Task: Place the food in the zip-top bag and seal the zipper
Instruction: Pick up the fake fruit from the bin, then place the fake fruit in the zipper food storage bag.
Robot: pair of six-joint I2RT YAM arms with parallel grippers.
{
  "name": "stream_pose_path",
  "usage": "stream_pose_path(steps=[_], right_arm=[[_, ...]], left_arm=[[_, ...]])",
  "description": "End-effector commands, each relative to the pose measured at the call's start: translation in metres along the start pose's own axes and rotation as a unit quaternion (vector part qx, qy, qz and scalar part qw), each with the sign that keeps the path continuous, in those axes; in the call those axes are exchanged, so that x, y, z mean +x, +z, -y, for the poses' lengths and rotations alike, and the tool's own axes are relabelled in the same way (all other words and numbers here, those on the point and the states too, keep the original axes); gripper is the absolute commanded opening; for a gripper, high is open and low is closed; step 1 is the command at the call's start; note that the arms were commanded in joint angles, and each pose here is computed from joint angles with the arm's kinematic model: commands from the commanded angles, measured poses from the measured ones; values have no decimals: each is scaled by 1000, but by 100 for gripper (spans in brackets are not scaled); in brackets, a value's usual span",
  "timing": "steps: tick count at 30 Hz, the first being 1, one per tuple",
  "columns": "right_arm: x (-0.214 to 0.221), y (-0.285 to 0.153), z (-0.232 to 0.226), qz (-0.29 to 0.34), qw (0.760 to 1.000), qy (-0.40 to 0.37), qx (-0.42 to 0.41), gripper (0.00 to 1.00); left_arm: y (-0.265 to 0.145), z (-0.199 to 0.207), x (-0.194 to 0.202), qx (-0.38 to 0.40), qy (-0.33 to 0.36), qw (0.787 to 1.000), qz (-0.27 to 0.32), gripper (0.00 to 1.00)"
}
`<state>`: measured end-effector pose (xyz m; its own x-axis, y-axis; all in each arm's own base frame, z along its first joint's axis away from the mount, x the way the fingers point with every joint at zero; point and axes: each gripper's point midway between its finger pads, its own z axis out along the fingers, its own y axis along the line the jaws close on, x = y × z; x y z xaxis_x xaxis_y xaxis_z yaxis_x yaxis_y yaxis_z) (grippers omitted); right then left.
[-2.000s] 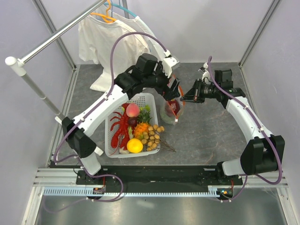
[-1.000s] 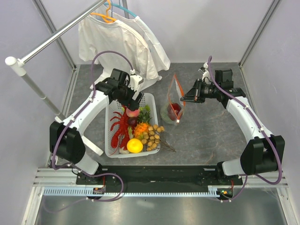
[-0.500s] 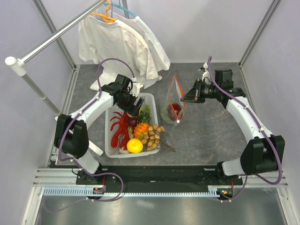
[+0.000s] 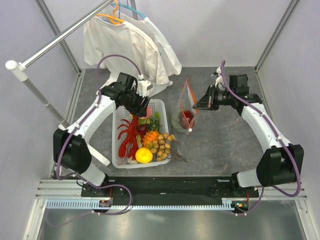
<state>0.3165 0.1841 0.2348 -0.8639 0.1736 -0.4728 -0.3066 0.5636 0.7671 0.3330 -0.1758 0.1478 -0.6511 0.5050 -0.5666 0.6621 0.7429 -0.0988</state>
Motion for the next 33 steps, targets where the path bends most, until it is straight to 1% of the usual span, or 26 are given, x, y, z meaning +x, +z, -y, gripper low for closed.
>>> stream_pose_path(steps=[1,4,5,6,7,8,9,11,12,13,15,16,18,19,20,23,24,27,31,33], right_arm=[[-7,-4,-5,9,1000,-24,-1,0],[-7,-4,-3,9,1000,-27,2,0],[-7,-3,-2,9,1000,-25,4,0],[-8,-3,-2,10,1000,-27,3,0],[-8,-4,-2,9,999,-31,5,0],[-9,-4,-1,11,999,-34,7,0],[-10,-4,-2,12,999,-36,8,0],[-11,-5,-2,12,999,-39,9,0],[-12,-5,-3,12,999,-39,9,0],[-11,-5,-2,11,999,-39,9,0],[-12,-6,-4,12,999,-40,8,0],[-12,-6,-4,12,999,-41,8,0],[-12,-6,-6,13,999,-41,6,0],[-12,-7,-6,13,999,-41,5,0],[-13,-8,-8,15,999,-42,4,0],[-14,-9,-12,16,999,-44,0,0],[-16,-9,-13,18,999,-44,0,0],[-20,-11,-14,24,999,-45,4,0],[-23,-13,-18,30,998,-46,5,0],[-26,-13,-17,35,998,-43,10,0]], left_arm=[[-57,13,-51,7,54,994,95,55],[-80,27,-78,31,68,988,138,55],[-96,43,-96,65,84,980,170,55],[-104,59,-106,84,103,973,188,55],[-120,72,-122,90,128,964,215,56],[-127,83,-130,90,162,956,227,56],[-132,108,-140,102,195,945,240,57],[-144,127,-160,106,223,932,266,57],[-147,144,-167,120,233,925,275,57],[-145,150,-177,128,232,923,279,56],[-140,166,-184,151,223,921,282,56],[-138,173,-190,159,227,916,292,56],[-123,186,-192,176,226,914,286,57],[-119,191,-196,180,228,911,292,57],[-106,193,-196,188,220,914,282,57],[-91,197,-203,193,213,915,282,57],[-78,196,-204,193,207,919,274,57],[-60,187,-205,171,190,931,260,57],[-44,161,-206,103,182,946,248,56],[-33,150,-201,76,181,953,230,57]])
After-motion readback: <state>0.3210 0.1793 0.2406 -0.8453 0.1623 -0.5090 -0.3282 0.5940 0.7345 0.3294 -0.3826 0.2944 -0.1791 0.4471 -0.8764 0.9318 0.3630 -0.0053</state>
